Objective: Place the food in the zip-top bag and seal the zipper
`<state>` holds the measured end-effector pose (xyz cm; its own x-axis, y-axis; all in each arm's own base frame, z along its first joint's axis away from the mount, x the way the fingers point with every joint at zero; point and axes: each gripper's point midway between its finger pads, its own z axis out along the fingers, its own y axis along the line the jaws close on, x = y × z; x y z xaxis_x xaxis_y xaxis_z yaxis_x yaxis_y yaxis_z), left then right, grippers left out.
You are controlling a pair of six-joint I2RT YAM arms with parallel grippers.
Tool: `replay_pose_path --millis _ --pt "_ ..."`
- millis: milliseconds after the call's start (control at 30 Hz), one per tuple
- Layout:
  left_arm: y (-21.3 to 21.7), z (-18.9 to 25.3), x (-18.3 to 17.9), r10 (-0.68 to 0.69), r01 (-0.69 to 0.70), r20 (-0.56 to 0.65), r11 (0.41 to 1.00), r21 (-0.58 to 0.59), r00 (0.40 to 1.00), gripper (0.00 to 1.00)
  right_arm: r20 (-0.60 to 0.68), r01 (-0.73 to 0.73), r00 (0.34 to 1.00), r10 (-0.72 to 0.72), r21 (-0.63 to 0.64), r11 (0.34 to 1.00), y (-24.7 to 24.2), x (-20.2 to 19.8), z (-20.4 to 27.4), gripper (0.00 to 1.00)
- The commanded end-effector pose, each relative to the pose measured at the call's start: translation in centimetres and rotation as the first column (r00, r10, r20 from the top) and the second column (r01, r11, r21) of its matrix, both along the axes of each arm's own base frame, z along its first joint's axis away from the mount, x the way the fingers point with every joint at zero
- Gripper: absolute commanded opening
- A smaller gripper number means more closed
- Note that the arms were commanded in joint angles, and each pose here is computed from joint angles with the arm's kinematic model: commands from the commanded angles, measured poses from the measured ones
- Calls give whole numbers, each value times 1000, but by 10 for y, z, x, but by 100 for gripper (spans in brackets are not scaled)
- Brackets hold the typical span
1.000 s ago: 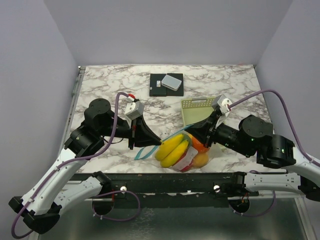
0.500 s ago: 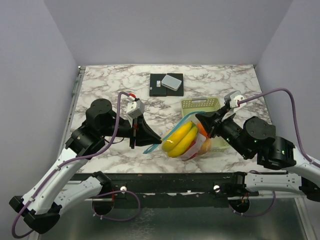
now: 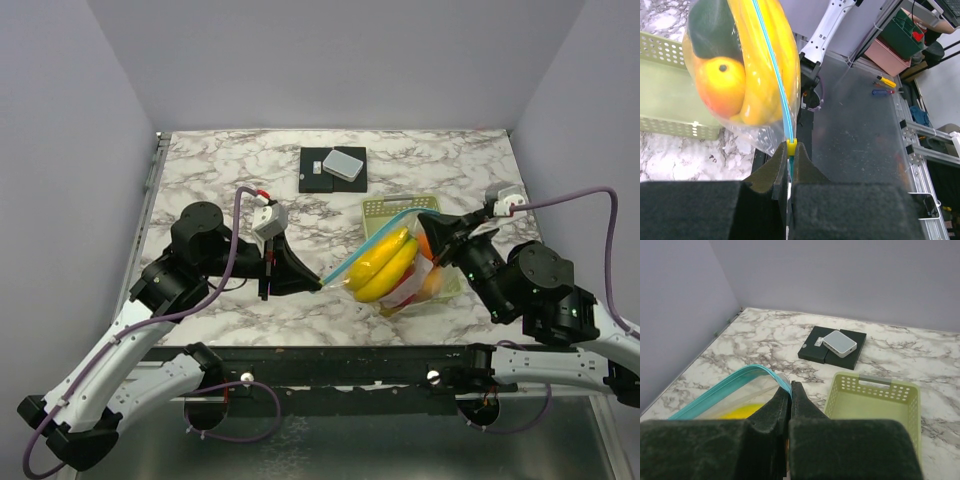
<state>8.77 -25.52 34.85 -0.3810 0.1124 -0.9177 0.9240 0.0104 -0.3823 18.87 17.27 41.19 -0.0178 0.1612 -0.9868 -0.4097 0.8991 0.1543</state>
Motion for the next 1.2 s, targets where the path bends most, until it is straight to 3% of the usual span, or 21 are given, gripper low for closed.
replay_pose_path --millis 0,433,567,767,1000,1167 --pt "6 -11 -12 -11 13 -61 999 29 998 0 25 174 984 -178 121 977 -43 8 24 1" --pt "5 -15 -6 16 -13 -77 999 43 997 1 25 133 990 -138 139 981 -43 4 24 1" --pt "4 -13 4 66 -63 -60 997 49 996 17 54 33 998 -41 130 991 -29 -3 29 1" --pt "5 -14 38 238 -235 -28 968 91 971 48 36 -88 996 87 48 995 -3 -11 28 1" --pt "12 -3 68 395 -397 37 913 93 918 59 9 -170 985 170 10 985 13 -19 22 1" --pt "14 13 74 422 -426 65 902 66 904 63 -18 -233 973 232 -30 972 26 -24 15 1"
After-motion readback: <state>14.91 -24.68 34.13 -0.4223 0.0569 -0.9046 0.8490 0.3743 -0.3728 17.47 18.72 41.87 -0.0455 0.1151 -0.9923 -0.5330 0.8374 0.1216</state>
